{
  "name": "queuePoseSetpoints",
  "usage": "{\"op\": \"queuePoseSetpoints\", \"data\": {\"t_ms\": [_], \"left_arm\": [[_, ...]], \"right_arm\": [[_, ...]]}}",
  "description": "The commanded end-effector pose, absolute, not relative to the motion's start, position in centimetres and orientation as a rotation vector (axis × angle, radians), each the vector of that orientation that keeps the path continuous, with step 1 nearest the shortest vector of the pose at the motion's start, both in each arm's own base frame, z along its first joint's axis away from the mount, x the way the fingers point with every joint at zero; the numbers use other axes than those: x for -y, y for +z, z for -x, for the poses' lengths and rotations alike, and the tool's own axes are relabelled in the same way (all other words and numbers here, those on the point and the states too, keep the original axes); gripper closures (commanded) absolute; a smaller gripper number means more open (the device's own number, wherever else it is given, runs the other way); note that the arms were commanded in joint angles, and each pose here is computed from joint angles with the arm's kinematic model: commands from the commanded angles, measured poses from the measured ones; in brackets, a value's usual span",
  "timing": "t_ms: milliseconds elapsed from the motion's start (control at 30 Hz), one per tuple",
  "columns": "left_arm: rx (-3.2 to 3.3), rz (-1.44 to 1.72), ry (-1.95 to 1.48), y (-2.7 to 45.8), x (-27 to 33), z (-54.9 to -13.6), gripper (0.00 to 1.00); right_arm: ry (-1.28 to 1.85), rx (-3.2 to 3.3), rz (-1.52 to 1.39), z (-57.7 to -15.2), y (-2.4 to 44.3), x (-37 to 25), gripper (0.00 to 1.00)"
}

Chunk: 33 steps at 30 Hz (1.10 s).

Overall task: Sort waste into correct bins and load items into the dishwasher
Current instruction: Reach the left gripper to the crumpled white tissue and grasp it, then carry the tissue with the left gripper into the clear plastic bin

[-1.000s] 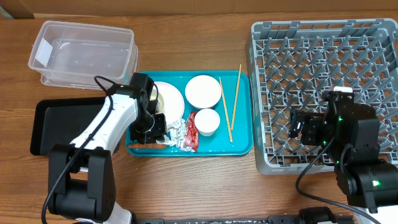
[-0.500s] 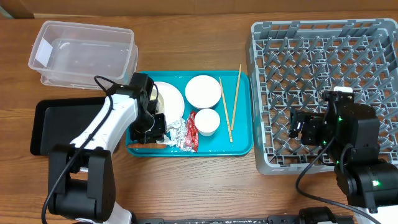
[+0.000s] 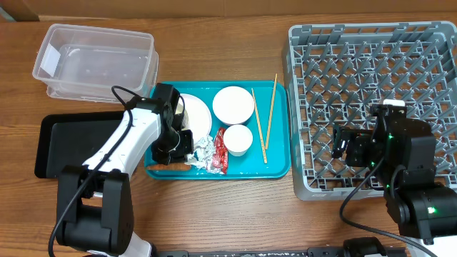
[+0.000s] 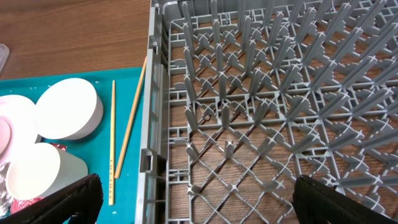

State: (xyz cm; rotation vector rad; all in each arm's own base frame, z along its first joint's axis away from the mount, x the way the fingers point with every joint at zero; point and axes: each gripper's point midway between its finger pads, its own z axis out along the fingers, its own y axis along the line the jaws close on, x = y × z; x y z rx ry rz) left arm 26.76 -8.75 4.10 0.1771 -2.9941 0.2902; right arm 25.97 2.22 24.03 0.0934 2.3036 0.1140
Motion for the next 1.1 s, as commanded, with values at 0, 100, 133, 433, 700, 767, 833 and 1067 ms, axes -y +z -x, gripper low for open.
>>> {"op": "queuePoseSetpoints", "data": {"t_ms": [0, 100, 133, 433, 700, 767, 833, 1067], "left_arm": [[2.988, -0.168, 0.297, 4.9, 9.0, -26.9, 0.96], [3.026, -0.164, 0.231, 8.0, 8.3, -27.7, 0.96], [3.049, -0.162, 0.204, 9.1, 8.0, -28.0, 0.96], [3.365, -0.212, 0.048, 17.6, 5.3, -33.1, 0.96], [3.688, -0.496, -0.113, 21.6, 0.2, -41.1, 0.96], [3.742, -0.572, -0.109, 22.2, -1.0, -42.9, 0.96], [3.779, -0.646, -0.115, 22.4, -2.3, -44.4, 0.96], [3.761, -0.84, -0.175, 18.8, -7.0, -48.3, 0.96]], "right_arm": [[0.096, -2.265, -0.112, -26.1, 25.5, -1.8, 0.0], [0.061, -2.262, -0.128, -26.2, 25.5, -1.3, 0.0], [0.061, -2.262, -0.128, -26.2, 25.5, -1.3, 0.0], [0.061, -2.261, -0.128, -26.2, 25.5, -1.3, 0.0], [0.061, -2.261, -0.128, -26.2, 25.5, -1.3, 0.0], [0.061, -2.261, -0.128, -26.2, 25.5, -1.3, 0.0], [0.061, -2.261, -0.128, -26.2, 25.5, -1.3, 0.0], [0.061, -2.261, -0.128, -26.2, 25.5, -1.3, 0.0]]}}
